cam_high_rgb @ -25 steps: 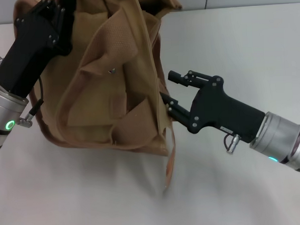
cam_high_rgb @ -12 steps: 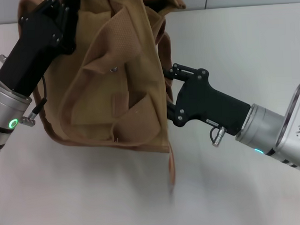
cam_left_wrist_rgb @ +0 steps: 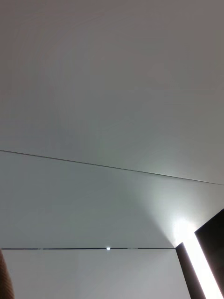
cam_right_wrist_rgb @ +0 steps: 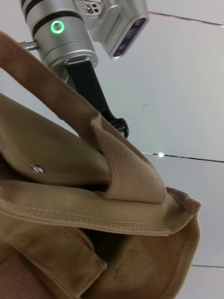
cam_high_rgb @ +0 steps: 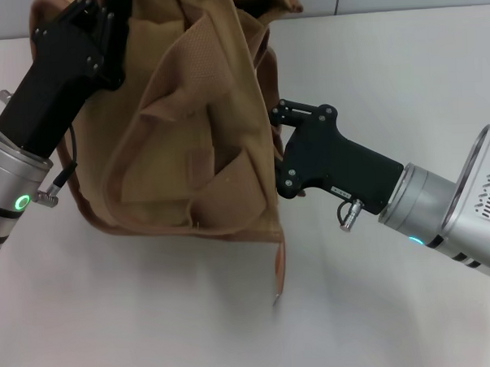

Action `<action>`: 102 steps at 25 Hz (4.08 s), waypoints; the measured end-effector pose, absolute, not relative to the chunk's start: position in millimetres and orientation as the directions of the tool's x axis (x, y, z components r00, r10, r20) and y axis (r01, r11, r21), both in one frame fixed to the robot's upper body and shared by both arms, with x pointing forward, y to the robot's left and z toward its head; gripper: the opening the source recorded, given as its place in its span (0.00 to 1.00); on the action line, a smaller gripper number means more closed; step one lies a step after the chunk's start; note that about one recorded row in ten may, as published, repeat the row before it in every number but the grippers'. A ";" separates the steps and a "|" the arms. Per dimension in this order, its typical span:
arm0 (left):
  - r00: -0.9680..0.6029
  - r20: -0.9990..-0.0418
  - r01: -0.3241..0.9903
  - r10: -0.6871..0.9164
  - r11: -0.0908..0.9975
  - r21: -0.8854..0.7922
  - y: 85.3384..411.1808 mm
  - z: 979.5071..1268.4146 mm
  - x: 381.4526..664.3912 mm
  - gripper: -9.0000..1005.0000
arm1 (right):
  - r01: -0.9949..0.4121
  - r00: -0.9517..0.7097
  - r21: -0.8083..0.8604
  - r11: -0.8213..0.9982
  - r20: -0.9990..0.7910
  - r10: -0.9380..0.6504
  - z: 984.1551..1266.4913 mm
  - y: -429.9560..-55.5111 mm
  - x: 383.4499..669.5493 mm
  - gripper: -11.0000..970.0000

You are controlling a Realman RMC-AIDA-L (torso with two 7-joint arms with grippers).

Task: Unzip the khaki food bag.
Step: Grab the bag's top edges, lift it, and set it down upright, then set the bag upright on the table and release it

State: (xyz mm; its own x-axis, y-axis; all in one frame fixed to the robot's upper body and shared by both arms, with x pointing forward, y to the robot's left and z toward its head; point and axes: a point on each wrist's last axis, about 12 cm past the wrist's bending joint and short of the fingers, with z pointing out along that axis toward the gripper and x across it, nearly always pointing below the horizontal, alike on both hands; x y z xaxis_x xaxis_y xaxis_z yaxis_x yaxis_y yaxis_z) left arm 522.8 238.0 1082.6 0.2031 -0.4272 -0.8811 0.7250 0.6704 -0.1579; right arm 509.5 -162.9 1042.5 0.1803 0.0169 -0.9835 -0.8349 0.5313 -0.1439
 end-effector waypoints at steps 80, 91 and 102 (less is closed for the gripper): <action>0.264 -0.839 0.644 -0.477 0.734 -0.215 257.3 1084.7 520.1 0.08 | -0.815 0.001 -0.083 0.573 -0.990 -0.143 1025.0 -259.5 501.2 0.53; 0.246 -0.814 0.671 -0.526 0.698 -0.248 257.1 1089.2 521.4 0.08 | -0.837 0.034 -0.153 0.525 -0.973 -0.230 1034.2 -238.2 534.0 0.52; 0.232 -0.792 0.693 -0.565 0.667 -0.273 258.7 1091.3 517.9 0.08 | -0.873 0.045 -0.165 0.459 -0.964 -0.261 1036.0 -215.0 544.7 0.51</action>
